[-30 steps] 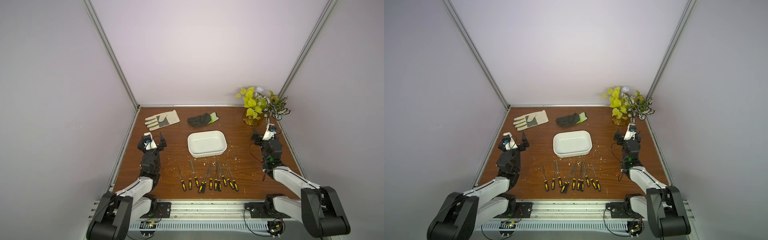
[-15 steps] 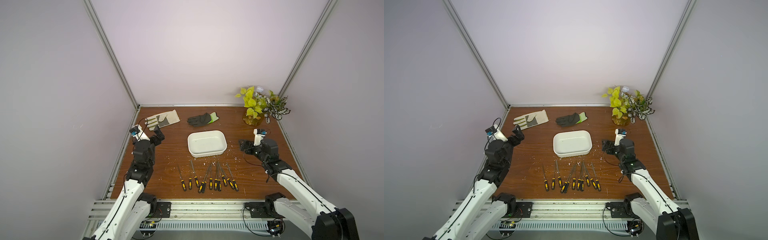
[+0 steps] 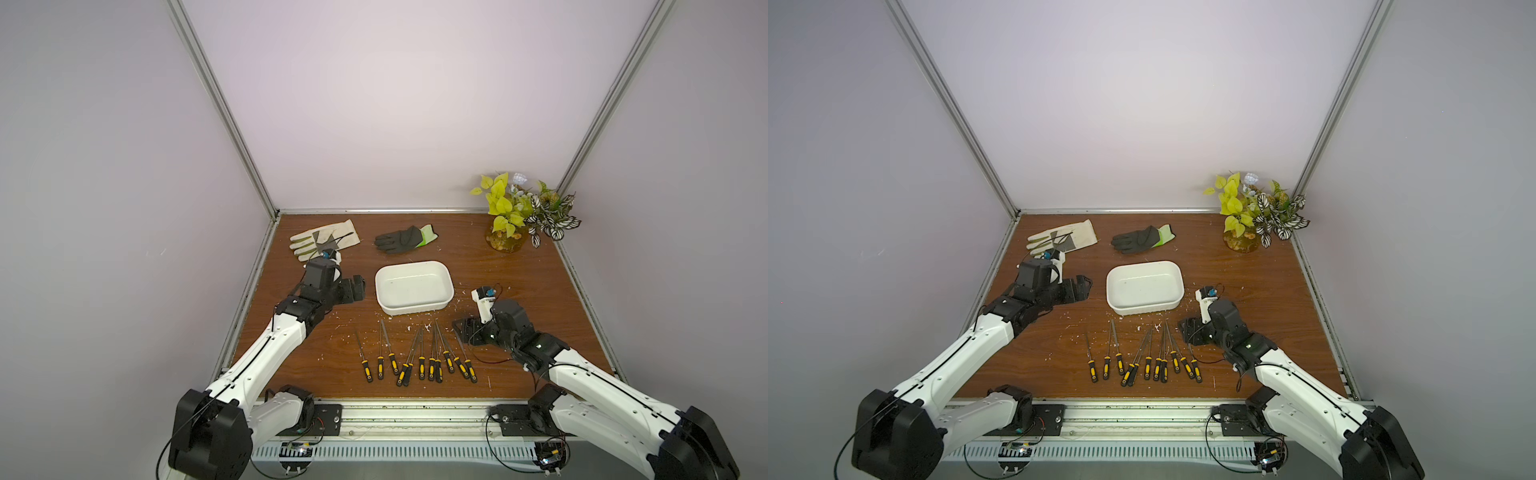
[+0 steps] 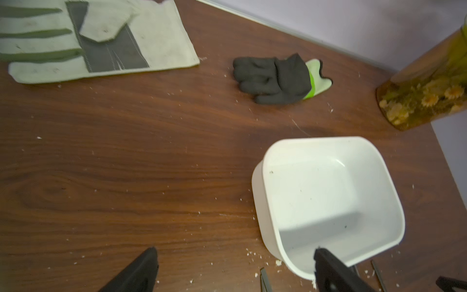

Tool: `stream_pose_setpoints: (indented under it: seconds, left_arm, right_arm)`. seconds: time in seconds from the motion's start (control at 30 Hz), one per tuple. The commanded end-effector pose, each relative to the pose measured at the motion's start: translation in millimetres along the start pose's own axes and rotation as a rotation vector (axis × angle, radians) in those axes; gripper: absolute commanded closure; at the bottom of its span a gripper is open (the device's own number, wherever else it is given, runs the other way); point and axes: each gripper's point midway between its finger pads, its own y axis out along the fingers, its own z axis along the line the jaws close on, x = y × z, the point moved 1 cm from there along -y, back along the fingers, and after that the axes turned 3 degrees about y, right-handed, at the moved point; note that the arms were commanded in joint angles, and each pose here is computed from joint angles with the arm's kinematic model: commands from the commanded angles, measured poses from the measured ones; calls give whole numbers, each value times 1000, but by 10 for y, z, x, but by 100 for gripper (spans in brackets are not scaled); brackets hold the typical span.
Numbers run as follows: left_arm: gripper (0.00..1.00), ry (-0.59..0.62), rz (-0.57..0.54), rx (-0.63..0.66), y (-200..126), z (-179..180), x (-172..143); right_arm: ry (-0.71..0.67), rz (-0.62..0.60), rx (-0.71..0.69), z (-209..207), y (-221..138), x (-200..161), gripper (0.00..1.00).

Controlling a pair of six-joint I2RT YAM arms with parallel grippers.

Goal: Put the file tool into the storage box
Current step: Pick up the file tool from the center of the board.

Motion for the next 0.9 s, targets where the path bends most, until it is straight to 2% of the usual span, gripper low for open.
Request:
stream_pose_setpoints:
  seconds: [0.0,0.4,0.57,0.87]
  left_arm:
    - [0,71,22,-15,-62,-45,-37]
    - [0,76,-146,-3,-377,-28,151]
    - [0,73,-150,-6,-368,-29,144]
    - [0,73,-104,1,-273,-18,98]
  right_arm:
    - [20,39,-68,-86,3,-132,30]
    - [-5,115,-187,-197,-76,-430,49]
    - [-1,124,-223,-226,-113,-520,56]
    - [-18,182,-262,-224,-146,-739,58]
